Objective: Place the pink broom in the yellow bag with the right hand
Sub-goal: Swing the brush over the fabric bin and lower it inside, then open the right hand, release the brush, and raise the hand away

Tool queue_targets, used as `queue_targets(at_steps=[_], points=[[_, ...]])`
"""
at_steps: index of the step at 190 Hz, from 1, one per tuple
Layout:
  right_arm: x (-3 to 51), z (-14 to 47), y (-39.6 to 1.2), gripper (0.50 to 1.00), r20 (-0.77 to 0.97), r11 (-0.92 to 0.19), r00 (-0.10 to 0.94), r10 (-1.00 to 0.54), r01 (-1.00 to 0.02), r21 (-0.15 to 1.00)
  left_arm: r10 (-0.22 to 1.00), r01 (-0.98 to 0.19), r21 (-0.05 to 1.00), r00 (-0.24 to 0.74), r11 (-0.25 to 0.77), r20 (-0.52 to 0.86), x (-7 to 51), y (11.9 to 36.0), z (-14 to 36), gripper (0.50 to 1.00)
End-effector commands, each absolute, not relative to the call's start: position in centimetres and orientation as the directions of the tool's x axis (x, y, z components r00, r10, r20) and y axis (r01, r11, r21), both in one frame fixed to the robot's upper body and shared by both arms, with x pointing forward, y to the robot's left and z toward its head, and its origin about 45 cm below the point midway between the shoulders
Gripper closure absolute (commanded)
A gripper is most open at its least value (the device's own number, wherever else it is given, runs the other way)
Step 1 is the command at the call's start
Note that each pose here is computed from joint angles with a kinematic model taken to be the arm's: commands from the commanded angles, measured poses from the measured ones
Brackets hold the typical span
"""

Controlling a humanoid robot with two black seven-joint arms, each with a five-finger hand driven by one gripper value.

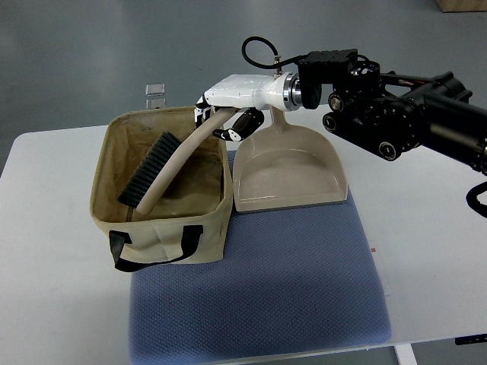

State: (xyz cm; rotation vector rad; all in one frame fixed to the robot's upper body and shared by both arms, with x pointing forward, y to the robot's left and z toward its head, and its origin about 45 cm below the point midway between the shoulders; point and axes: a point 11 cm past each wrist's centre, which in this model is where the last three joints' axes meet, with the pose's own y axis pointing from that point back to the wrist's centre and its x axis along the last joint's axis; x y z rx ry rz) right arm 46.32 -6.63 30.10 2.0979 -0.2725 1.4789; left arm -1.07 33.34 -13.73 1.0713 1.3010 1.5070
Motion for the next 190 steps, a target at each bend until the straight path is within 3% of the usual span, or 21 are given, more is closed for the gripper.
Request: queue_targets(at_steps=[1,64,94,113,153,190], points=[[46.3,30.2,-6.5,0.705,0.923,-0.832,0.362,0.128,-0.467,0.299,0.960,-0.066,0.993,-0.269,-0.095,0.074,-1.2,33.3,-13.7,0.500],[46.7,31.1,-7.0,0.675,0.927,-0.835,0.367,0.081,-0.483,0.264,0.960,-0.069,0.993,-0.269,-0.095,0.073,-1.0,33.3,-13.7,0.500],[47.9,34.4,-8.3,0.646,0.925,-0.833,0.370,-0.085,-0.536,0.138,0.960,-0.069,0.993,-0.269,-0.095,0.073,-1.0,33.3,-13.7,0.500],[48.7,34.3,-11.6,0.640,0.879,-0.794,0.412,-0.241,-0.605,0.066,0.960,-0.067,0.993,-0.270,-0.095,0.073,-1.1,33.3,-13.7,0.500],[49.3,30.7,-18.8,0.607,0.613,-0.637,0.470,-0.635,-0.767,-0.072,0.960,-0.069,0.993,-0.269,-0.095,0.073,-1.0,33.3,-13.7,0.500],[49.0,25.9,-24.7,0.605,0.267,-0.410,0.373,-0.888,-0.907,-0.097,0.960,-0.069,0.993,-0.270,-0.095,0.073,-1.0,33.3,-13.7,0.500]])
